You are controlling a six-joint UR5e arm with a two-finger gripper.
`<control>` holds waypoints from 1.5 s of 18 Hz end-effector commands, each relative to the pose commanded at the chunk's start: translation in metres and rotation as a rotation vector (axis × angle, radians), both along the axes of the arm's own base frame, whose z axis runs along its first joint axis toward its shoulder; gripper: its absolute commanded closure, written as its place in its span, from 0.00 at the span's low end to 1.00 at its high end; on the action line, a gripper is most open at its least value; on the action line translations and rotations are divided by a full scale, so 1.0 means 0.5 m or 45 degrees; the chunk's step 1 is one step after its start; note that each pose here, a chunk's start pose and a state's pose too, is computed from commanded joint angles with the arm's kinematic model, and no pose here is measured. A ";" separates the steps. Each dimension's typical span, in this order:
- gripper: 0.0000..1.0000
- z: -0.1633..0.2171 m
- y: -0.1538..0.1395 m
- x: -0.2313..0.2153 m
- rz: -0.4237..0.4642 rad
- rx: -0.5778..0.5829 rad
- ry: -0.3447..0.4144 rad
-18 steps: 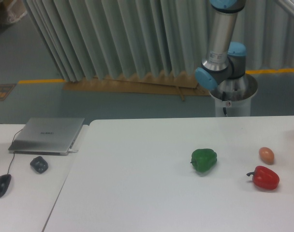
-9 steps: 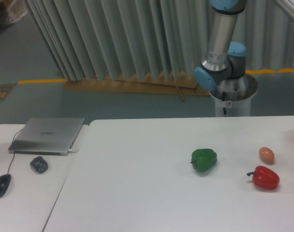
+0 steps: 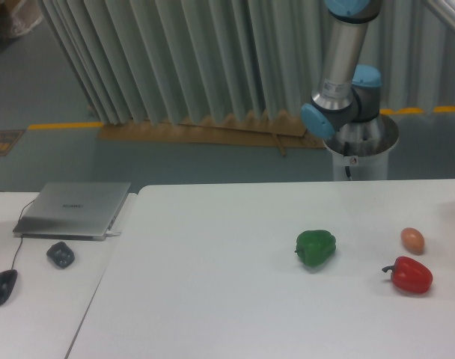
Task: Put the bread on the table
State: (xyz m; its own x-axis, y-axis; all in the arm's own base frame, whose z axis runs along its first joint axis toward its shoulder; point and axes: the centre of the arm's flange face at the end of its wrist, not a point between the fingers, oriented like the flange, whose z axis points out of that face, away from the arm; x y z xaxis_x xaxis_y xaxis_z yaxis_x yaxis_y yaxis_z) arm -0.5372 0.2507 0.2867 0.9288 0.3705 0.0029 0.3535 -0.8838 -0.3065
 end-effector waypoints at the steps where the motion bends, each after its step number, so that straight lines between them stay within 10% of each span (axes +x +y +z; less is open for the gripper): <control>1: 0.00 0.001 -0.002 -0.002 0.002 0.000 0.002; 9: 0.03 -0.016 0.001 -0.006 0.000 -0.003 -0.015; 15: 0.57 -0.013 -0.002 -0.008 -0.004 -0.003 -0.011; 27: 0.77 0.024 -0.049 -0.051 0.074 0.056 0.014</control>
